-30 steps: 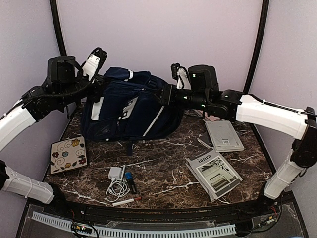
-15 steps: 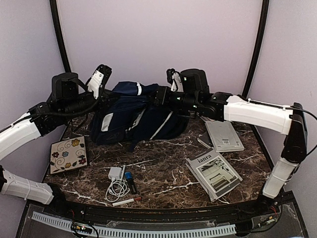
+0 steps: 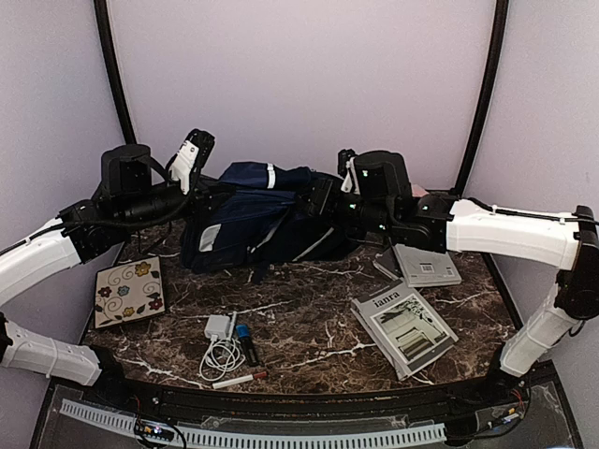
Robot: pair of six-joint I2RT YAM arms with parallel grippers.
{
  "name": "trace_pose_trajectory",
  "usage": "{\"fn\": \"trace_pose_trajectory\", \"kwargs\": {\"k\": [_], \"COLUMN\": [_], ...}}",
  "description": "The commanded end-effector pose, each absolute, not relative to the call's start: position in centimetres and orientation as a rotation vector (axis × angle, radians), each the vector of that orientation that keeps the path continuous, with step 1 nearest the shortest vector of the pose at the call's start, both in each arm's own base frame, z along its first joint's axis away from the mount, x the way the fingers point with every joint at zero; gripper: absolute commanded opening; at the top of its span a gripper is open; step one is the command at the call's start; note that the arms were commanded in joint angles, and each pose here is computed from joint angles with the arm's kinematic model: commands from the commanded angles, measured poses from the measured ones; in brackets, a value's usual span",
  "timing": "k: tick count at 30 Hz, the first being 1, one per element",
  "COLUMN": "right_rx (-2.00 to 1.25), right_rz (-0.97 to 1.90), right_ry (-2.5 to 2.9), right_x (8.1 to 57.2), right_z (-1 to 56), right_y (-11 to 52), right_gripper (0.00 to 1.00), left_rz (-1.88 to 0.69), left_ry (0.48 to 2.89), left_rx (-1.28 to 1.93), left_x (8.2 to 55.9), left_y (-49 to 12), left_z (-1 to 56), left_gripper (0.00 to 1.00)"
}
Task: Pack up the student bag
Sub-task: Pick up the largest pocket of the bag from the student bag.
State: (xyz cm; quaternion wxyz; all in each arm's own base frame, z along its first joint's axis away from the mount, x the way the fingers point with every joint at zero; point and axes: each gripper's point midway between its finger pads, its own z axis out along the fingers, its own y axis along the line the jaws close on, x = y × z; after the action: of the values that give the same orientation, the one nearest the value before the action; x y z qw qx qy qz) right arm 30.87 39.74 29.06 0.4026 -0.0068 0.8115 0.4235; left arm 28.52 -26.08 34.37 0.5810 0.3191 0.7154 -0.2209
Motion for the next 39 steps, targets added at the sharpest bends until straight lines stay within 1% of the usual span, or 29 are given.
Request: {"fn": "trace_pose_trajectory", "kwargs": {"k": [1,3,6,8,12,16,20,25,28,30,34,39], "right_rx": [0.095,0.09,0.07,0.053,0.045,0.067,0.127,0.184,0.198,0.204,0.185,0.139], "right_rz": [1.132,1.167,1.193,1.21,1.234,1.198,1.144,1.095,1.063,1.062,1.016,1.012], "right_ry": [1.987,1.986,1.992,1.995,1.982,1.966,1.932,1.961,1.989,1.972,1.988,2.008], "right_x": [30.0,29.6,29.3,29.0,29.1,30.1,31.0,32.0,32.2,31.8,31.6,31.1], "right_z": [30.6,30.5,30.4,30.3,30.6,30.2,30.2,28.8,27.3,28.2,28.4,28.5], "right_y": [39.2,39.6,40.5,41.3,42.4,42.7,41.7,40.2,39.4,38.3,36.8,36.0], "right_gripper": [0.53,0.52,0.46,0.44,0.46,0.47,0.41,0.38,0.33,0.3,0.29,0.31], "left_rz": [-0.693,-0.704,-0.709,-0.708,-0.723,-0.734,-0.747,-0.745,-0.737,-0.731,-0.717,-0.711], "left_ry": [1.493,1.491,1.489,1.488,1.483,1.479,1.476,1.475,1.474,1.475,1.482,1.483], "left_rx": [0.728,0.736,0.737,0.737,0.747,0.76,0.773,0.778,0.776,0.773,0.768,0.767], "left_x": [26.5,26.3,26.2,26.2,26.0,25.8,25.5,25.5,25.5,25.6,25.8,25.9], "left_y": [-27.6,-27.7,-27.7,-27.7,-27.8,-28.0,-28.2,-28.2,-28.1,-28.0,-27.9,-27.9], "left_z": [39.3,39.3,39.4,39.4,39.4,39.3,39.3,39.2,39.3,39.2,39.1,39.1], "left_gripper": [0.0,0.0,0.0,0.0,0.0,0.0,0.0,0.0,0.0,0.0,0.0,0.0]}}
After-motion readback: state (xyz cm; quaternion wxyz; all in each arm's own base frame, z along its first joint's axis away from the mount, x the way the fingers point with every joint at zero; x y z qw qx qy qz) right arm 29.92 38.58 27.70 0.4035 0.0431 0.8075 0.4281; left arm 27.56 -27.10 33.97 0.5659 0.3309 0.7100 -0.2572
